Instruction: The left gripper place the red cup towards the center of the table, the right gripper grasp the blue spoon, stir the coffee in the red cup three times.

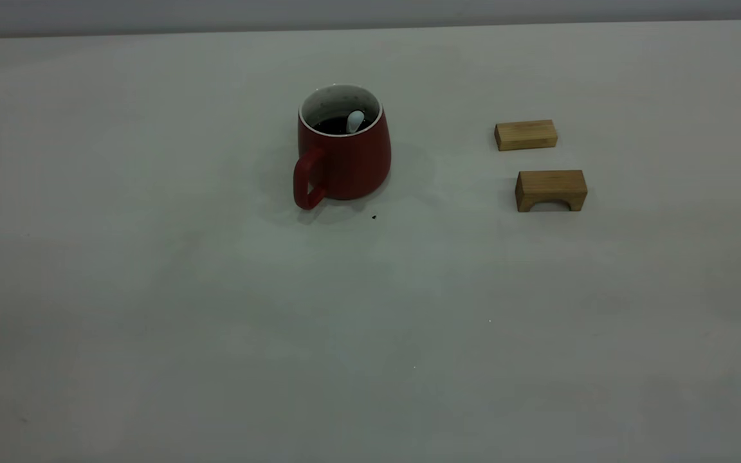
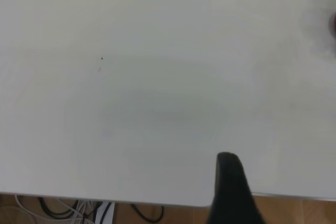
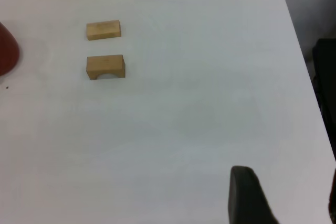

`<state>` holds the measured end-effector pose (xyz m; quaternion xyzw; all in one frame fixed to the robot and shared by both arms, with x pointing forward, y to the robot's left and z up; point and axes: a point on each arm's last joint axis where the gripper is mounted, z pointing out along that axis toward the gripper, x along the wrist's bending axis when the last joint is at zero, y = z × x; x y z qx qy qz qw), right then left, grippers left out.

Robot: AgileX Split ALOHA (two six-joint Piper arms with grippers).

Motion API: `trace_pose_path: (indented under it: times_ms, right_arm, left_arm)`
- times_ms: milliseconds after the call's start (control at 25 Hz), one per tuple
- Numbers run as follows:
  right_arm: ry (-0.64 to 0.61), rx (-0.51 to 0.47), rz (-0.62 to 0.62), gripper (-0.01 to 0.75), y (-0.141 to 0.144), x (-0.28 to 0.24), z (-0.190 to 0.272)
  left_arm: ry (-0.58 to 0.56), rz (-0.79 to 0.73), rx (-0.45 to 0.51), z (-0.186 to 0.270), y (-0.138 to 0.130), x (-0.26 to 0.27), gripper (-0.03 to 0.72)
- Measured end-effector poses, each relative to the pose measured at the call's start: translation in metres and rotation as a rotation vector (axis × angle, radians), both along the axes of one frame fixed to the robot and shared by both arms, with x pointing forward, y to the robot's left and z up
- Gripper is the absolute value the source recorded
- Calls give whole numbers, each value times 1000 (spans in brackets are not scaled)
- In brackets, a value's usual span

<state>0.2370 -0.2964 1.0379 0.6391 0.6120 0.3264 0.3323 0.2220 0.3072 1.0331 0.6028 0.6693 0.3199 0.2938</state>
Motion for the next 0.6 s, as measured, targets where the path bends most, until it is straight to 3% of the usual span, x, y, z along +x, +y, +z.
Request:
trace_pose_path:
  times_ms: [600]
  right_arm:
    - [-1, 1, 20, 414, 0, 0, 0]
  left_arm:
    - [0, 0, 0, 0, 0, 0, 551]
